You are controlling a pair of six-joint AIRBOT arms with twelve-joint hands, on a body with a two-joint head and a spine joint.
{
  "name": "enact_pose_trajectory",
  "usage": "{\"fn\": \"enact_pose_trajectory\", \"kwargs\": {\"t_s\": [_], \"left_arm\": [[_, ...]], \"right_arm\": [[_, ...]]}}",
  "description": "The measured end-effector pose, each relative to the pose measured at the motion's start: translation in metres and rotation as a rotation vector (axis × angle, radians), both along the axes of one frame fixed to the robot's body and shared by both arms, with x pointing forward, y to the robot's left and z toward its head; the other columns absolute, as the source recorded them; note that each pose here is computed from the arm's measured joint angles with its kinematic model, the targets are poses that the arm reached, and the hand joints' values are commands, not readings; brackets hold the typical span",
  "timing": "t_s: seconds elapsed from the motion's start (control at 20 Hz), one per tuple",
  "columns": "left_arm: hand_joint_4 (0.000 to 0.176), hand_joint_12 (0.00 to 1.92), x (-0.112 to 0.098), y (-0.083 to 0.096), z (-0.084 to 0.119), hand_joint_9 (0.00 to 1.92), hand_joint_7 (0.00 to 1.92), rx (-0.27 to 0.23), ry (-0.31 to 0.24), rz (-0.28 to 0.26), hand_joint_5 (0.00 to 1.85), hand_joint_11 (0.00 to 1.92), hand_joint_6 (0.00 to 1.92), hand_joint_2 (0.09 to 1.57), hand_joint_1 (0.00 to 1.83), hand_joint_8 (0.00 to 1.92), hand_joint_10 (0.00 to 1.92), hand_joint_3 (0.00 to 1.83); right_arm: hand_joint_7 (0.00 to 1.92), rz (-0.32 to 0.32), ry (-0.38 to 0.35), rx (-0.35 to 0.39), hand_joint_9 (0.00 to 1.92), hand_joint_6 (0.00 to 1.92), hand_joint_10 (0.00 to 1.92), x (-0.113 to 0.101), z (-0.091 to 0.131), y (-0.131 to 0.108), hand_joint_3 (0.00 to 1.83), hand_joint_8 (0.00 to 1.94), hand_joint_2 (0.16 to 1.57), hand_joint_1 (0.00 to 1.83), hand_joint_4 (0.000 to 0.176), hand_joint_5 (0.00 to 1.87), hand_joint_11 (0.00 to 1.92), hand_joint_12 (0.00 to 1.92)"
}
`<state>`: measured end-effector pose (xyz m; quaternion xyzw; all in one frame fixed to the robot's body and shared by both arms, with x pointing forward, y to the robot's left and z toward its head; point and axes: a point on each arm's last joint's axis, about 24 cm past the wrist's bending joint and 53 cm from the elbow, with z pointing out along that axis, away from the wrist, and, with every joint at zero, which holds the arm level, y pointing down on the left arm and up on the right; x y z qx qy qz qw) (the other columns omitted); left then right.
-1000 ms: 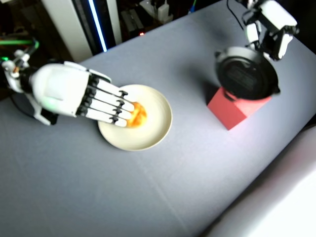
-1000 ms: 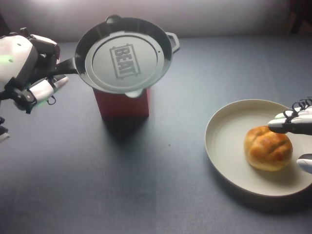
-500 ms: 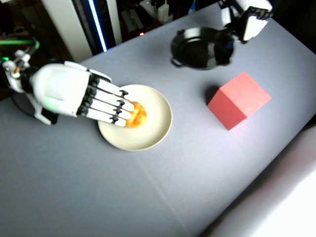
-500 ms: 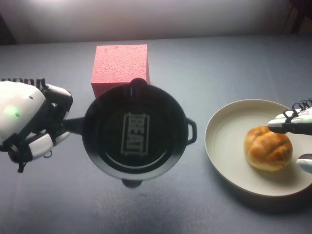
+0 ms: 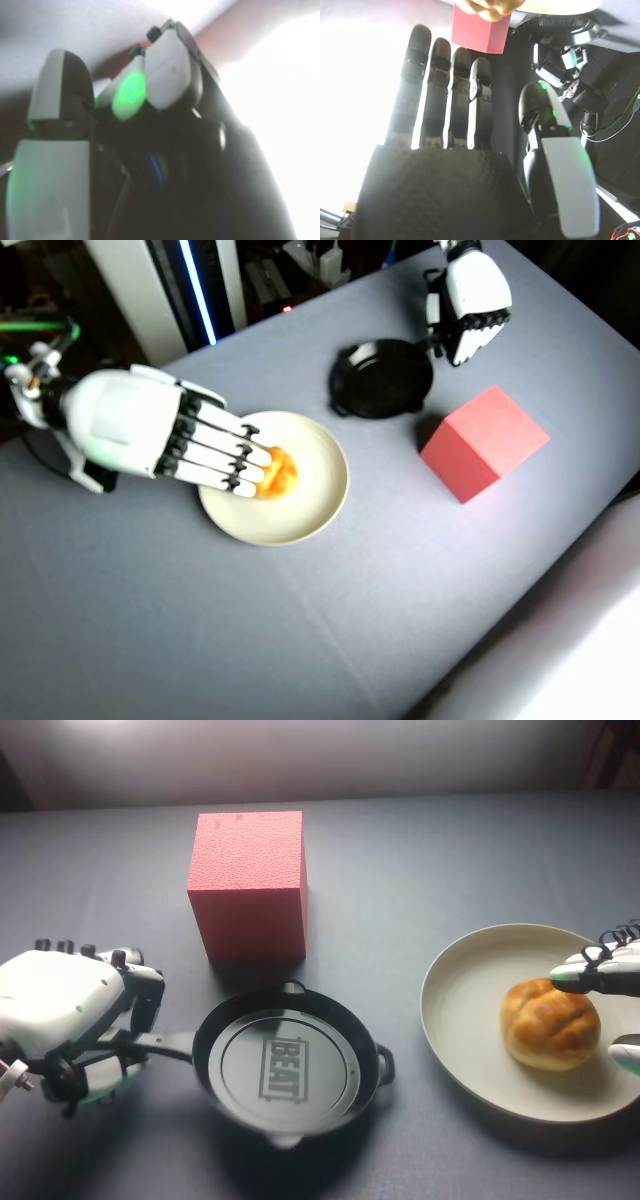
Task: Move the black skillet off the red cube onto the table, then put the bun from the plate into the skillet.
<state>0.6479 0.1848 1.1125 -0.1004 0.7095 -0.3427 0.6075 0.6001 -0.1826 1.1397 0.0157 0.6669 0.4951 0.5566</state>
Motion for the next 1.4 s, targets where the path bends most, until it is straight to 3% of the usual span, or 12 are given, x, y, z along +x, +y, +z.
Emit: {"fn": "enact_pose_trajectory", "kwargs": {"t_s": [0.1, 0.15, 0.25, 0.55, 0.65, 0.8, 0.85, 0.9, 1.05, 1.15, 1.25, 1.4], "left_arm": [[0.04, 0.95, -0.009, -0.004, 0.014, 0.28, 0.44, 0.0, -0.037, -0.023, 0.57, 0.0, 0.13, 1.1, 0.84, 0.29, 0.42, 0.0], [0.026, 0.69, -0.014, -0.005, 0.023, 0.28, 0.41, 0.002, -0.064, -0.033, 0.48, 0.0, 0.03, 1.07, 0.84, 0.11, 0.21, 0.0], [0.059, 0.33, -0.025, 0.0, 0.045, 0.18, 0.26, 0.003, -0.128, -0.04, 0.28, 0.0, 0.0, 1.0, 0.67, 0.0, 0.02, 0.0], [0.092, 0.46, -0.057, -0.005, 0.092, 0.19, 0.2, 0.008, -0.283, -0.106, 0.19, 0.0, 0.0, 0.96, 0.71, 0.0, 0.0, 0.0], [0.057, 0.44, -0.062, -0.008, 0.101, 0.1, 0.11, -0.001, -0.315, -0.125, 0.17, 0.0, 0.0, 0.95, 0.64, 0.0, 0.0, 0.0], [0.076, 0.33, -0.065, -0.008, 0.109, 0.1, 0.07, -0.029, -0.342, -0.131, 0.2, 0.0, 0.01, 0.96, 0.66, 0.0, 0.0, 0.0], [0.079, 0.35, -0.066, -0.008, 0.109, 0.1, 0.08, -0.032, -0.341, -0.131, 0.21, 0.0, 0.01, 0.96, 0.64, 0.0, 0.0, 0.0], [0.097, 0.67, -0.068, -0.007, 0.11, 0.21, 0.25, -0.032, -0.344, -0.133, 0.22, 0.0, 0.0, 1.01, 0.7, 0.01, 0.01, 0.0], [0.103, 0.65, -0.073, -0.012, 0.114, 0.24, 0.29, -0.042, -0.359, -0.15, 0.23, 0.0, 0.0, 0.98, 0.7, 0.0, 0.0, 0.0], [0.082, 0.64, -0.073, -0.009, 0.113, 0.23, 0.28, -0.041, -0.356, -0.142, 0.23, 0.0, 0.0, 1.0, 0.71, 0.0, 0.0, 0.0], [0.095, 0.65, -0.073, -0.008, 0.113, 0.22, 0.27, -0.039, -0.355, -0.139, 0.22, 0.0, 0.0, 1.01, 0.69, 0.0, 0.0, 0.0], [0.061, 0.7, -0.073, -0.004, 0.118, 0.27, 0.33, -0.035, -0.369, -0.135, 0.27, 0.0, 0.01, 1.04, 0.73, 0.01, 0.01, 0.01]], "right_arm": [[0.53, 0.003, -0.02, 0.01, 0.53, 0.0, 0.0, 0.004, 0.007, 0.001, 0.0, 0.0, 1.29, 0.63, 0.024, 0.53, 0.48, 0.31], [0.49, 0.012, -0.025, 0.012, 0.51, 0.0, 0.0, 0.004, 0.009, 0.002, 0.0, 0.0, 1.24, 0.63, 0.037, 0.48, 0.46, 0.34], [0.42, 0.03, -0.026, -0.013, 0.44, 0.0, 0.0, 0.008, 0.01, 0.004, 0.01, 0.0, 1.08, 0.77, 0.016, 0.39, 0.34, 0.48], [0.45, 0.062, -0.023, -0.131, 0.49, 0.0, 0.0, 0.029, 0.006, 0.015, 0.0, 0.0, 0.98, 0.79, 0.028, 0.34, 0.26, 0.71], [0.51, 0.075, 0.005, -0.173, 0.55, 0.0, 0.01, 0.035, -0.009, 0.022, 0.0, 0.0, 0.96, 0.8, 0.04, 0.35, 0.19, 0.95], [0.73, 0.079, 0.053, -0.225, 0.66, 0.0, 0.02, 0.04, -0.028, 0.028, 0.0, 0.02, 0.99, 1.1, 0.02, 0.59, 0.07, 1.05], [0.95, 0.077, 0.054, -0.229, 0.81, 0.02, 0.05, 0.043, -0.029, 0.028, 0.01, 0.77, 1.07, 1.3, 0.0, 0.74, 0.11, 1.16], [1.02, 0.061, 0.059, -0.21, 0.87, 0.87, 1.15, 0.05, -0.029, 0.029, 0.0, 0.96, 1.1, 1.36, 0.0, 0.97, 0.49, 1.25], [0.78, 0.07, 0.049, -0.213, 0.74, 0.75, 1.03, 0.05, -0.027, 0.033, 0.0, 1.46, 1.16, 1.23, 0.0, 1.04, 0.48, 1.48], [0.76, 0.081, 0.027, -0.205, 0.73, 0.71, 1.46, 0.052, -0.018, 0.04, 0.0, 1.48, 1.19, 1.33, 0.0, 0.99, 0.53, 1.56], [0.84, 0.093, -0.015, -0.169, 0.75, 0.77, 1.18, 0.052, 0.001, 0.047, 0.0, 1.37, 1.15, 1.25, 0.0, 1.01, 0.57, 1.43], [0.78, 0.195, -0.186, -0.057, 0.65, 0.79, 1.39, 0.035, 0.06, 0.084, 0.0, 1.54, 1.18, 1.23, 0.0, 0.96, 0.52, 1.63]]}}
